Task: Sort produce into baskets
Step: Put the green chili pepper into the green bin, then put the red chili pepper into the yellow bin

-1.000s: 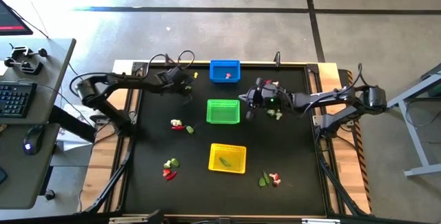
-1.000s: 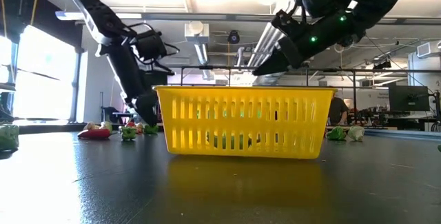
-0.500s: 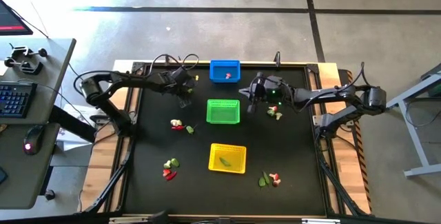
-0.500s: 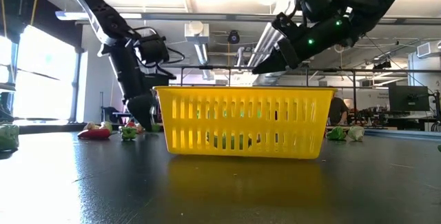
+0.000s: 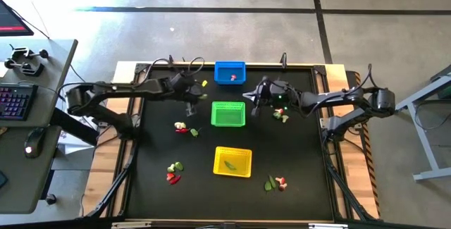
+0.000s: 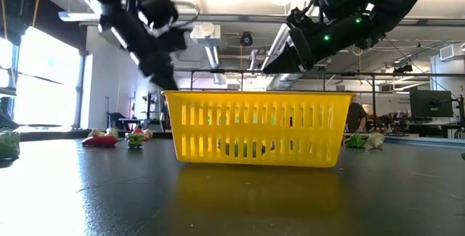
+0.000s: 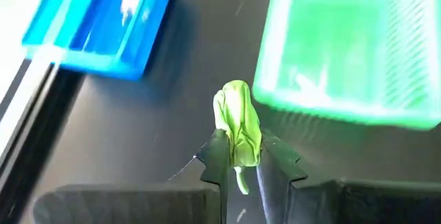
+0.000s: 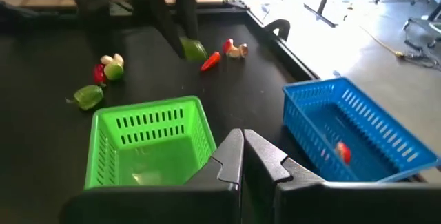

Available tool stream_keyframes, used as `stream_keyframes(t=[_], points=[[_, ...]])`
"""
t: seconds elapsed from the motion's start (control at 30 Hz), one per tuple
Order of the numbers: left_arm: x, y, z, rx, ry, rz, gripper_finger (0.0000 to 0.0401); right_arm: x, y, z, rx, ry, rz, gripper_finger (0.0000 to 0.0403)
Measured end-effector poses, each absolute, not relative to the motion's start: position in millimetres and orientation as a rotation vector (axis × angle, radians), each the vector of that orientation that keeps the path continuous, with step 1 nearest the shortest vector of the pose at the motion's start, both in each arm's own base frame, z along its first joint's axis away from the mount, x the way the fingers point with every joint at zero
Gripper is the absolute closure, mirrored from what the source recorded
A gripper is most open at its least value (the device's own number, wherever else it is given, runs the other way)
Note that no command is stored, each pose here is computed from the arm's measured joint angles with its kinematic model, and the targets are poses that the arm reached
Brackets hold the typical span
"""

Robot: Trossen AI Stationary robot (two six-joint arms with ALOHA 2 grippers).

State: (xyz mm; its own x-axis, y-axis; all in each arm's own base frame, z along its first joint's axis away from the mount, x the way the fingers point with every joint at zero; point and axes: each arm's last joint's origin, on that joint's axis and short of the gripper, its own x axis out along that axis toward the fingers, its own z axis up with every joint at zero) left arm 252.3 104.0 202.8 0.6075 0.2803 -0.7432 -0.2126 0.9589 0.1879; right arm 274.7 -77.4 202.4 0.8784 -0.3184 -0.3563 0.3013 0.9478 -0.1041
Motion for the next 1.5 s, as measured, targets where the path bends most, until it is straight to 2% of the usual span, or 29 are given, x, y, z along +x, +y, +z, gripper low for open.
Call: stream_keyframes(t=[0.2, 0.4, 0.83, 1.0, 1.37, 1.5], points=[[292.9, 80.2, 218.9, 0.115, 0.796, 0.193, 0.0367, 275.0, -75.3, 202.1, -0.046, 0.384, -0.383, 0.0403], [321.7, 79.3, 194.6, 0.114, 0.880, 0.154, 0.0368, 275.0, -75.3, 202.1, -0.029, 0.381, -0.386, 0.0403], [353.1, 77.1, 156.0, 0.093, 0.998, -0.016, 0.0367, 273.2, -75.4, 198.0, -0.027, 0.427, -0.387, 0.0403], [356.4, 75.5, 147.9, 0.110, 1.023, 0.000, 0.0343, 272.9, -75.5, 197.5, -0.028, 0.434, -0.387, 0.0403], [357.6, 76.2, 157.3, 0.125, 0.974, 0.011, 0.0265, 272.9, -75.7, 197.5, -0.045, 0.437, -0.386, 0.0403], [356.1, 78.5, 165.4, 0.155, 0.948, 0.008, 0.0255, 272.9, -75.8, 197.5, -0.074, 0.442, -0.381, 0.0403]])
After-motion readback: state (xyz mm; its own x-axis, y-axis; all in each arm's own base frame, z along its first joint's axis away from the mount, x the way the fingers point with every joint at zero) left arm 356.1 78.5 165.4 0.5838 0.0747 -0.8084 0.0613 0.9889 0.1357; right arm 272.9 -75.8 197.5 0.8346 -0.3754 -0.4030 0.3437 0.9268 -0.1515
